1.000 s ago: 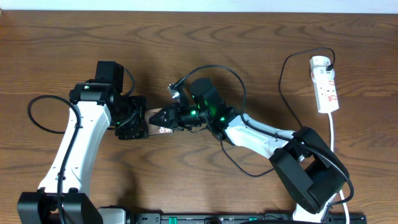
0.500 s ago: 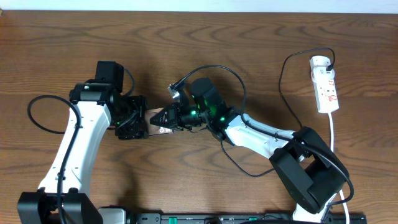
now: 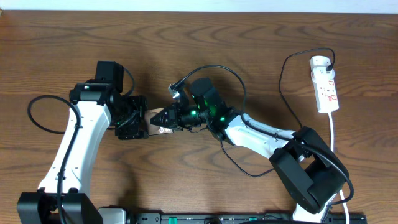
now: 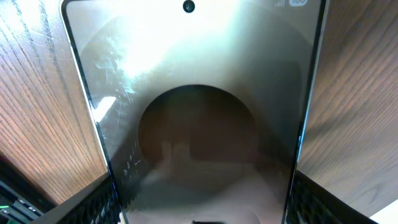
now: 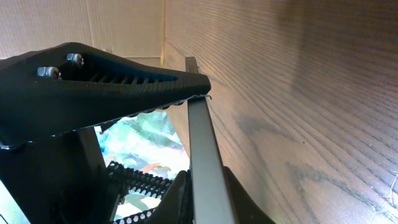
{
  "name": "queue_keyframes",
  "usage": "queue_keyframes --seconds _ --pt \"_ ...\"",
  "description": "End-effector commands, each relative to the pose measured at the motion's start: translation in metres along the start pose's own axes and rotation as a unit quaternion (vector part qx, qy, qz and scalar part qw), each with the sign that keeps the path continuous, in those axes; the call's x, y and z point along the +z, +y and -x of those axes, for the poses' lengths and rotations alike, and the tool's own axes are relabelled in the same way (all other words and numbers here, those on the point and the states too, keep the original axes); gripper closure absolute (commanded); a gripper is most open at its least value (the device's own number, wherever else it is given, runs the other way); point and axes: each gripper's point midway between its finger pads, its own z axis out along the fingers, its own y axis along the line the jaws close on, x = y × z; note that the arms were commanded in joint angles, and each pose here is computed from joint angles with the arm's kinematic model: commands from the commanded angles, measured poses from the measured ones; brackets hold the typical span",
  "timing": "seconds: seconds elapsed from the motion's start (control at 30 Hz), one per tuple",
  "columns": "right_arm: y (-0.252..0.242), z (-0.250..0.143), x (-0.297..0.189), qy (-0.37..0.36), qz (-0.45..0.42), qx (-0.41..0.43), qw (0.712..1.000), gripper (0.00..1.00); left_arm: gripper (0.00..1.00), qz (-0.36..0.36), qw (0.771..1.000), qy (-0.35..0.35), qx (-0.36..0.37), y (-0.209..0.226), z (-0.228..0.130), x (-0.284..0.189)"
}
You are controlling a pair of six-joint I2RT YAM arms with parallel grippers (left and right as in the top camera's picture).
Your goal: Plug charger to phone and switch on socket
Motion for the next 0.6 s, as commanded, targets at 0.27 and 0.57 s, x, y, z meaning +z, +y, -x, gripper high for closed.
queue_keyframes --seconds 0.27,0.57 --pt "0.0020 0.0027 0.0024 -0.004 0.000 -0.007 1.000 0.90 0.93 -0.009 1.000 -0.001 0.008 -0.0085 -0.0021 -0.0052" --pt "0.0017 0.0033 0.0023 -0.006 -0.001 -0.006 1.000 0.99 0.93 -0.009 1.000 -0.001 0.008 -0.0085 -0.0021 -0.0052"
